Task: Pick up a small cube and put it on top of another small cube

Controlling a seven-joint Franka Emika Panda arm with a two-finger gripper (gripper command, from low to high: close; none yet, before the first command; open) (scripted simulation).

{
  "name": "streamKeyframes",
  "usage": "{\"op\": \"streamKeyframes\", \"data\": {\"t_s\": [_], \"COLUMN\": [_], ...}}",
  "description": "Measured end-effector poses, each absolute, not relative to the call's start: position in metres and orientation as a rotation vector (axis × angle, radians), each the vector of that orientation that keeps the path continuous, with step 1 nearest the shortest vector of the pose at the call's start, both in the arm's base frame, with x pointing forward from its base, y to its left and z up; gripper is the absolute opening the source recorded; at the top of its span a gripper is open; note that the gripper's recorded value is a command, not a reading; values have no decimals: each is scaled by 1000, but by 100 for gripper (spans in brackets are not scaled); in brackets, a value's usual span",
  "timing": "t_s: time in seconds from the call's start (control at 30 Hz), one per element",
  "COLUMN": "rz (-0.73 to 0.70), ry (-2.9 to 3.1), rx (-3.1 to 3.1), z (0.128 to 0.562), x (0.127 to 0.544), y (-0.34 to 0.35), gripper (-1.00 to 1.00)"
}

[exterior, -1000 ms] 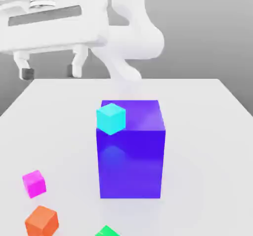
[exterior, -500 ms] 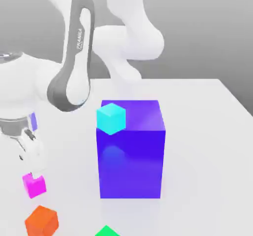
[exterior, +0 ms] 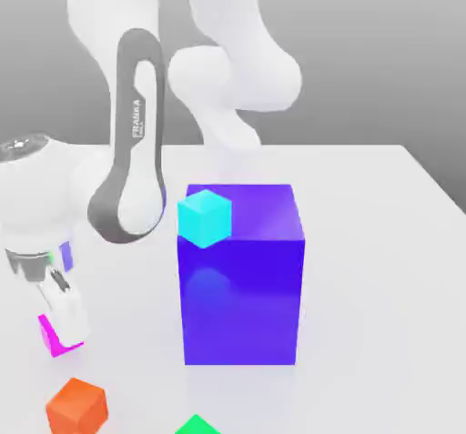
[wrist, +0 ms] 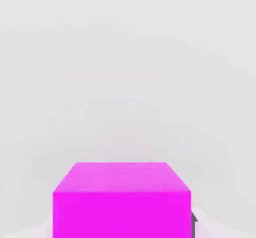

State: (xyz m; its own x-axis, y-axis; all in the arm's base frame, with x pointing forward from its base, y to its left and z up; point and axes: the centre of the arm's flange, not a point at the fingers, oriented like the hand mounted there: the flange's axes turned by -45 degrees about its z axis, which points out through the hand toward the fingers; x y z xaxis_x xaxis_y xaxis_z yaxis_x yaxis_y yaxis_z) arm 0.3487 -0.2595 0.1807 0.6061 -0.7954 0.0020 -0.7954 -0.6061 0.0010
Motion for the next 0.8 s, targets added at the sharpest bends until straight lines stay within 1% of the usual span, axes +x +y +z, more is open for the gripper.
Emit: {"op": "streamKeyframes", "data": {"t_s": [0.07, 0.23, 0.47, 0.5, 0.57, 0.67, 0.7, 0.8], "rz": [5, 66, 196, 165, 55, 9, 6, 6], "ry": [-1406, -1269, -1066, -1051, -1040, -1036, -1035, -1035], "rx": [2805, 2861, 2918, 2934, 2960, 2966, 2967, 2967], "z": [191, 223, 286, 281, 252, 204, 189, 189], "x": [360, 441, 543, 548, 542, 538, 537, 537], "y": [-257, -218, -131, -107, -62, -45, -44, -44], "gripper": [-100, -100, -100, -100, -100, -100, 100, 100]}}
